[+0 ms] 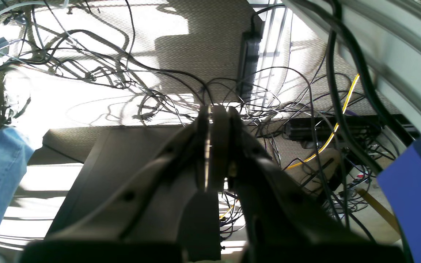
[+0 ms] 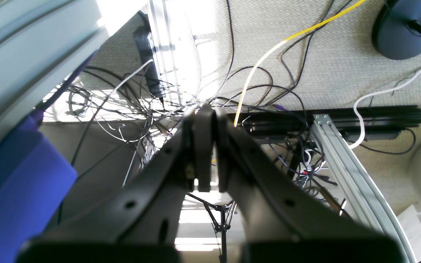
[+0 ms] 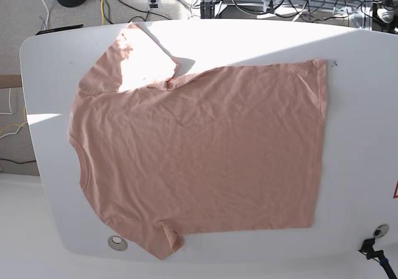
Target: Fold the T-shirt properly
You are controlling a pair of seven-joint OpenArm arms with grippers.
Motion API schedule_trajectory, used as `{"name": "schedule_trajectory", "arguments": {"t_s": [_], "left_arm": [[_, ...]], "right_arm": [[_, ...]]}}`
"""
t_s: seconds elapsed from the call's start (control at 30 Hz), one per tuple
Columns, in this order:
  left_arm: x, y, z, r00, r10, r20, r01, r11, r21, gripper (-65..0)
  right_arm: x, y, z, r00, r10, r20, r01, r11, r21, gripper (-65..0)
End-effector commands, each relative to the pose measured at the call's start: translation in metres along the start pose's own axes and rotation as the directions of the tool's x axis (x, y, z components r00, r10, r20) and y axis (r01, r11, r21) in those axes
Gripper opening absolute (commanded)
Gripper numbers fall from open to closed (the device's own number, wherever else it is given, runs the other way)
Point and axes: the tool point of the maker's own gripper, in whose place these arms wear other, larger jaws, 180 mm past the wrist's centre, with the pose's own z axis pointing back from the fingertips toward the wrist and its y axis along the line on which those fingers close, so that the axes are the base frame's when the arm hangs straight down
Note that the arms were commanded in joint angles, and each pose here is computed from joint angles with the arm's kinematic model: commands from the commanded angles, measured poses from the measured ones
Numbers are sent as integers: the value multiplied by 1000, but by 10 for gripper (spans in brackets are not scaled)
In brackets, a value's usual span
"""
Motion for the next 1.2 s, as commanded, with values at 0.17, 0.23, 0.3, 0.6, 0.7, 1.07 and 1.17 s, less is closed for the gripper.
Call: {"name": "schedule_trajectory", "arguments": {"t_s": [0.17, 0.23, 0.3, 0.6, 0.7, 1.07, 1.17], "left_arm": [[-1, -1, 0, 1000, -2, -1, 2, 1000, -3, -646], [-1, -1, 0, 1000, -3, -1, 3, 1000, -2, -646], [-1, -1, 0, 1000, 2, -1, -2, 1000, -2, -646], [-1, 1, 0, 1000, -5, -1, 5, 1000, 4, -646], [0, 2, 0, 1000, -6, 5, 6, 1000, 5, -608], [-9, 3, 0, 1000, 0, -7, 0, 1000, 3, -567], [-14, 4, 0, 1000, 0, -12, 1, 1000, 3, -526]], "right_arm": [[-1, 0, 0, 1000, 10, -7, -10, 1000, 2, -639], [-2, 1, 0, 1000, 9, -9, -9, 1000, 4, -639], [0, 0, 0, 1000, 12, -5, -12, 1000, 0, -637], [-2, -2, 0, 1000, 21, -8, -21, 1000, -4, -635], [-4, -2, 0, 1000, 16, -9, -16, 1000, -5, -633], [-1, -5, 0, 1000, 16, 6, -16, 1000, -11, -636], [0, -6, 0, 1000, 14, 8, -14, 1000, -12, -636]]}}
